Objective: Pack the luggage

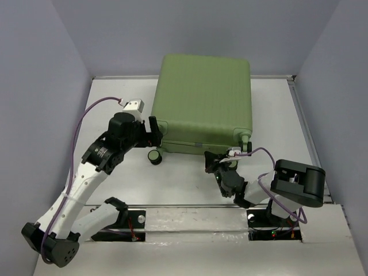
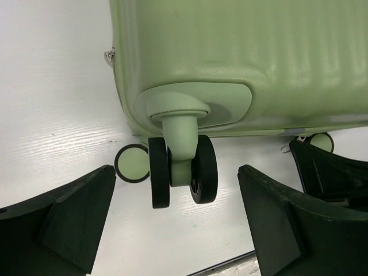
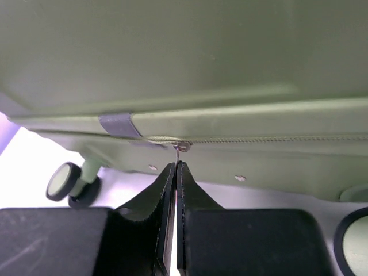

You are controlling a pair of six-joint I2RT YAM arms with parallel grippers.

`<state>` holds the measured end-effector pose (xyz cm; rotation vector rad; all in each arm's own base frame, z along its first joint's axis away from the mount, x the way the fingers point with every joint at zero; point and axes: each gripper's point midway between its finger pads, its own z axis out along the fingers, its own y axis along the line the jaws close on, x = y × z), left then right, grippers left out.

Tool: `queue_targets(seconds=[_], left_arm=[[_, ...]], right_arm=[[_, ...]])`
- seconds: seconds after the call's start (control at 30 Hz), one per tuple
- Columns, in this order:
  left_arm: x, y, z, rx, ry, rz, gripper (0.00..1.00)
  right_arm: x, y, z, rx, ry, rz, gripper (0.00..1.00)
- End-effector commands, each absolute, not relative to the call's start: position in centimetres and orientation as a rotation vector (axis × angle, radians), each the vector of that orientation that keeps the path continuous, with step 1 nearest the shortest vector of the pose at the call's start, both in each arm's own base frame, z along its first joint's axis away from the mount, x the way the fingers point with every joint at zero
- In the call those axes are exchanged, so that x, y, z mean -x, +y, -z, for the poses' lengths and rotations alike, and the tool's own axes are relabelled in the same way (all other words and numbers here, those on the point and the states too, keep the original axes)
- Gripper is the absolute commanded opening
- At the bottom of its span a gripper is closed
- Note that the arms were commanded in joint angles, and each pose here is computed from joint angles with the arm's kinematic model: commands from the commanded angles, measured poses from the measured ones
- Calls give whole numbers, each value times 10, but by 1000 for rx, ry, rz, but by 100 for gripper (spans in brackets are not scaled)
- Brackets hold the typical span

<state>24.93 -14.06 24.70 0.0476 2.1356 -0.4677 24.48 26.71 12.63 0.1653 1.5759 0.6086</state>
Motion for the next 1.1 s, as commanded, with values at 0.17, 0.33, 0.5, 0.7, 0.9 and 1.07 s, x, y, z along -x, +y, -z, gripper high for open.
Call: queue_targets(seconds=[0.17,0.33,0.5,0.7,0.9,1.07], left_arm=[[-252,-163,-246,-208,2129,557,97],[-233,-160,-236,-216,2152,592,93],[-226,-161,-217,-225,2209,601,88],[-234,-165,-214,-213,2211,600,79],[-245,-178,-218,-204,2173,661,37],[-239,-212,-242,-214,2066,937,8]], right_arm=[[-240,277,-149,-190,1522,-746,7],[-241,276,-148,-185,1527,-747,7],[-241,278,-147,-190,1528,-755,7],[-240,281,-148,-175,1532,-763,7],[-236,281,-148,-140,1540,-777,7],[-231,286,-153,-59,1553,-810,7]])
